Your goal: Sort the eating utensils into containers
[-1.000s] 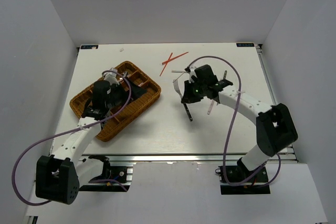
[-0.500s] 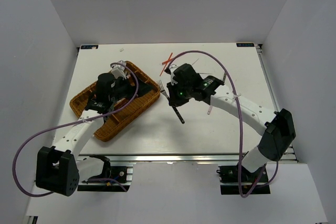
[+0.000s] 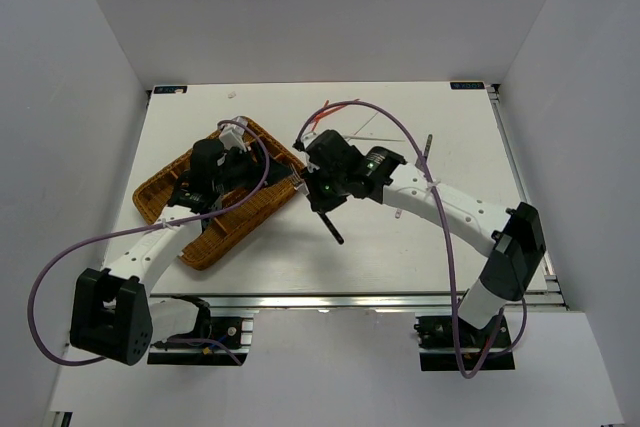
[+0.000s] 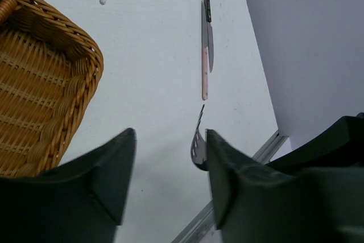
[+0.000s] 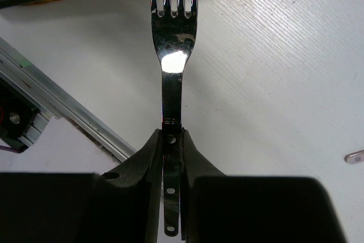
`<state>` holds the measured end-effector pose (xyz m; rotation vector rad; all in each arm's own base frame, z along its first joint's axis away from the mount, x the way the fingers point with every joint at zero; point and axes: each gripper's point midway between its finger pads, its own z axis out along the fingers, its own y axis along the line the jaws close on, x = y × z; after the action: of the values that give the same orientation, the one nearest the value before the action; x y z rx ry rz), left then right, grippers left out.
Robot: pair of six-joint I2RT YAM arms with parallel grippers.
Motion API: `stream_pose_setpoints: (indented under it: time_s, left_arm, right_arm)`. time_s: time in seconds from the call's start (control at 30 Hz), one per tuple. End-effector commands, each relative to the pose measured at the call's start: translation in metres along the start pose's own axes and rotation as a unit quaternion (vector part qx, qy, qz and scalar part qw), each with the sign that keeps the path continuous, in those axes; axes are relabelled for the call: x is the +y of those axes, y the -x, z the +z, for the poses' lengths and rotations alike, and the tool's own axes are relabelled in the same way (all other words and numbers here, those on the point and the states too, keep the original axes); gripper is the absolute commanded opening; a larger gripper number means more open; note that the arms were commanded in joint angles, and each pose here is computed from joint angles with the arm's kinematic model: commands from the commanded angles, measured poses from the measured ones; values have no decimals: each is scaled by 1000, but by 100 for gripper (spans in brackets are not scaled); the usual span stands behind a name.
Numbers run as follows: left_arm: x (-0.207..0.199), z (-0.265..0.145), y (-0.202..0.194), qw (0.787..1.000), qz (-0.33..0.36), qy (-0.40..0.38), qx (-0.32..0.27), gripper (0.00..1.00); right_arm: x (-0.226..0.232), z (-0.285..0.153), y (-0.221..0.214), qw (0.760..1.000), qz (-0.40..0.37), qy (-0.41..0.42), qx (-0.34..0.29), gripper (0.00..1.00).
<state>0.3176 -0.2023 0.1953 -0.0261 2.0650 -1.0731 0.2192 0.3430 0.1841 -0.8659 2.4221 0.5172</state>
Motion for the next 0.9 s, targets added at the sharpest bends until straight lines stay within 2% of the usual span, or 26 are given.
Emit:
stream_pose_setpoints:
  time_s: [0.0, 0.07, 0.17, 0.37, 0.43, 0.57, 0.6, 0.67, 0.7, 0.73, 0.77, 0.8, 0.83, 0.87]
  left_arm:
    - [-15, 1, 6, 1000, 12, -27, -7, 58]
    - [-13, 3, 5, 1000, 10, -25, -4, 48]
    - [-12, 6, 2, 1000, 7, -26, 1, 46]
    - [-13, 7, 1, 1000, 5, -31, 4, 23]
    - [-15, 8, 2, 999, 5, -35, 5, 2]
    - [-14, 7, 5, 1000, 5, -25, -2, 0]
    - [-8, 7, 10, 1000, 2, -6, -17, 0]
    - [5, 5, 10, 999, -11, 33, -23, 0]
    - [10, 4, 17, 998, -15, 56, -34, 0]
    - [29, 1, 27, 991, -22, 114, -62, 0]
    - [46, -5, 22, 984, -35, 166, -57, 0]
    - [52, -10, 35, 976, -45, 197, -80, 0]
    - [63, -17, 42, 966, -53, 232, -98, 0]
    - [84, -30, 50, 945, -64, 294, -128, 0]
  right_arm:
    - [13, -11, 21, 1000, 1, 8, -29, 0]
    - [21, -11, 23, 999, -3, 20, -31, 0]
    - [28, -10, 26, 999, -7, 30, -30, 0]
    - [43, -6, 25, 998, -17, 62, -20, 0]
    - [43, -5, 25, 998, -19, 60, -23, 0]
    - [40, -4, 24, 998, -21, 57, -29, 0]
    - [39, -4, 25, 998, -21, 55, -33, 7]
    - [24, -7, 33, 998, -6, 18, -56, 38]
    - [17, -6, 30, 998, 1, 4, -55, 81]
    - [5, -12, 34, 998, 15, -11, -67, 89]
    - [-1, -16, 34, 997, 22, -17, -70, 89]
    - [-9, -15, 28, 997, 29, -25, -66, 89]
    - [-22, -28, 33, 995, 42, -37, -86, 89]
    - [-29, -35, 35, 993, 53, -42, -99, 89]
